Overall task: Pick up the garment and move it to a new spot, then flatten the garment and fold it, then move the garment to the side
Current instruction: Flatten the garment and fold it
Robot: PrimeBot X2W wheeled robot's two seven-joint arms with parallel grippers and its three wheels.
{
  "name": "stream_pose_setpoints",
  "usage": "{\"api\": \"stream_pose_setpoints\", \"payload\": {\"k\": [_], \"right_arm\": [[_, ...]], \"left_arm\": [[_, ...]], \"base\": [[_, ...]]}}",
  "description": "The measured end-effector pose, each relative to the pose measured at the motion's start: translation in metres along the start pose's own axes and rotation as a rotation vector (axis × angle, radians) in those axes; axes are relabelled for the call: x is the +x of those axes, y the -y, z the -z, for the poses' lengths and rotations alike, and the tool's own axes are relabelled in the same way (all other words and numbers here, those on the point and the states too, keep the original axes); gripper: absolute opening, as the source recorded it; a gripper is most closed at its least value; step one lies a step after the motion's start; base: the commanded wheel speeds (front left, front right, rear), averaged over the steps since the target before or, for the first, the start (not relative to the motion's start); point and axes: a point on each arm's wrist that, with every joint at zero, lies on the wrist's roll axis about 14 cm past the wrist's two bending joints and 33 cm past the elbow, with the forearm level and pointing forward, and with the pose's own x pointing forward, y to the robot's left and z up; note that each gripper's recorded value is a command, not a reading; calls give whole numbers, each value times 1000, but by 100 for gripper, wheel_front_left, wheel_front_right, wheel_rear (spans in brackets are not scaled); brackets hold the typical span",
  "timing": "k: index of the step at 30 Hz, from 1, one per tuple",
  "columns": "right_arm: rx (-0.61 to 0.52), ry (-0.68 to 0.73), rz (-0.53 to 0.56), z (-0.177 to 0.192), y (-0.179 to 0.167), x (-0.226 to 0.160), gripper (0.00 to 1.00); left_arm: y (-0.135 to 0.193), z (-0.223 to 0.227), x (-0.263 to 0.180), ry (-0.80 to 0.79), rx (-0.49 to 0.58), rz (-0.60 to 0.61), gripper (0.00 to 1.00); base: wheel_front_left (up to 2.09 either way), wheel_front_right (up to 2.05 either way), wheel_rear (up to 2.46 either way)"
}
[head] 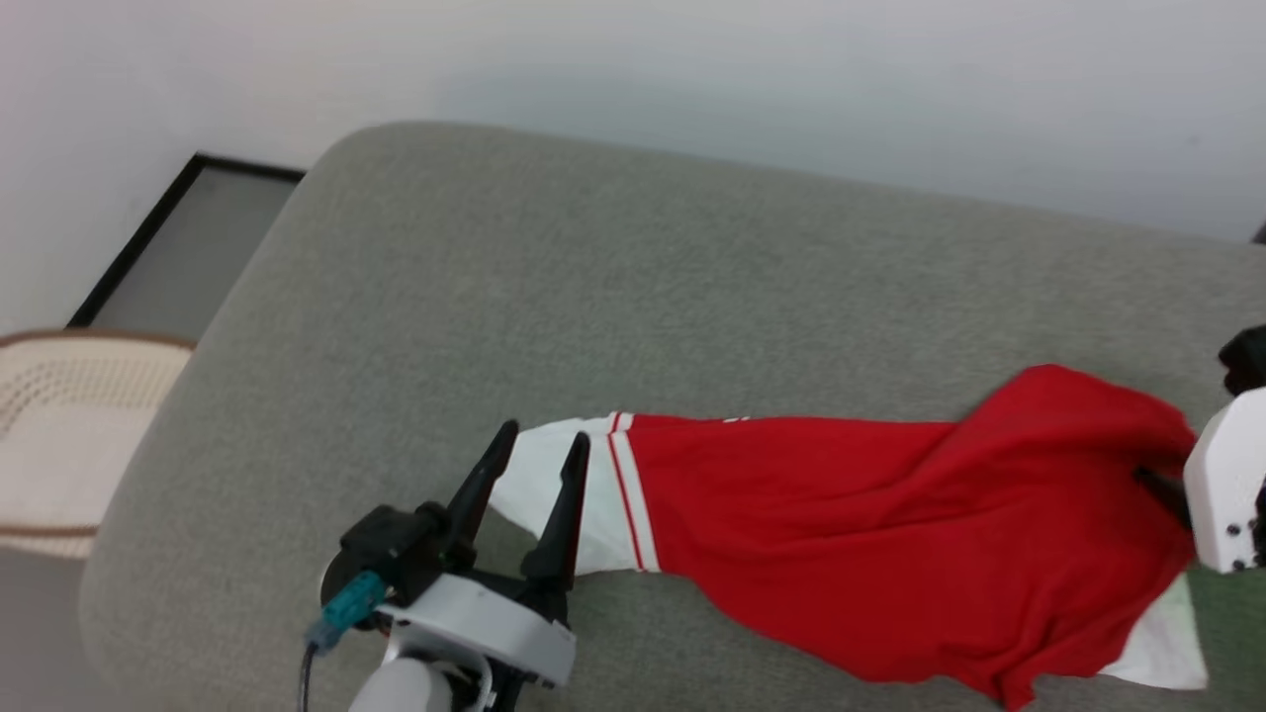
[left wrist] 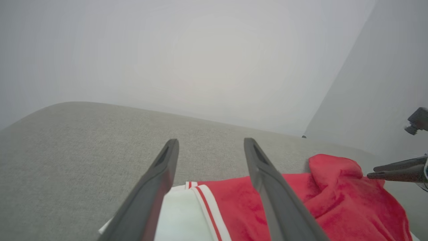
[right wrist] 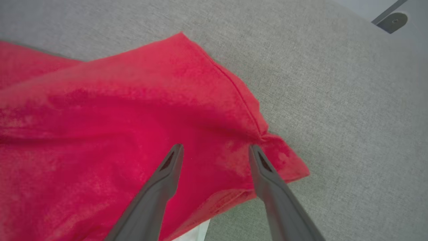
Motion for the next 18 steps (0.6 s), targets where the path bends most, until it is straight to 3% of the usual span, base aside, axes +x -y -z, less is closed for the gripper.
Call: {"api": "stream_pose_setpoints", "payload": {"k": [10, 17, 18], "right_arm": [[5, -252, -61, 13, -16, 49, 100], [15, -323, -70, 16, -17, 64, 100], [21, -333, -71, 17, -17, 65, 75]], "left_arm": [[-17, 15, 2, -49, -7, -62, 100], [-27, 23, 0, -75, -16, -98, 100], [-27, 24, 0, -76, -15, -100, 100]], "base": [[0, 0, 0], [0, 0, 0], [0, 0, 0]]}}
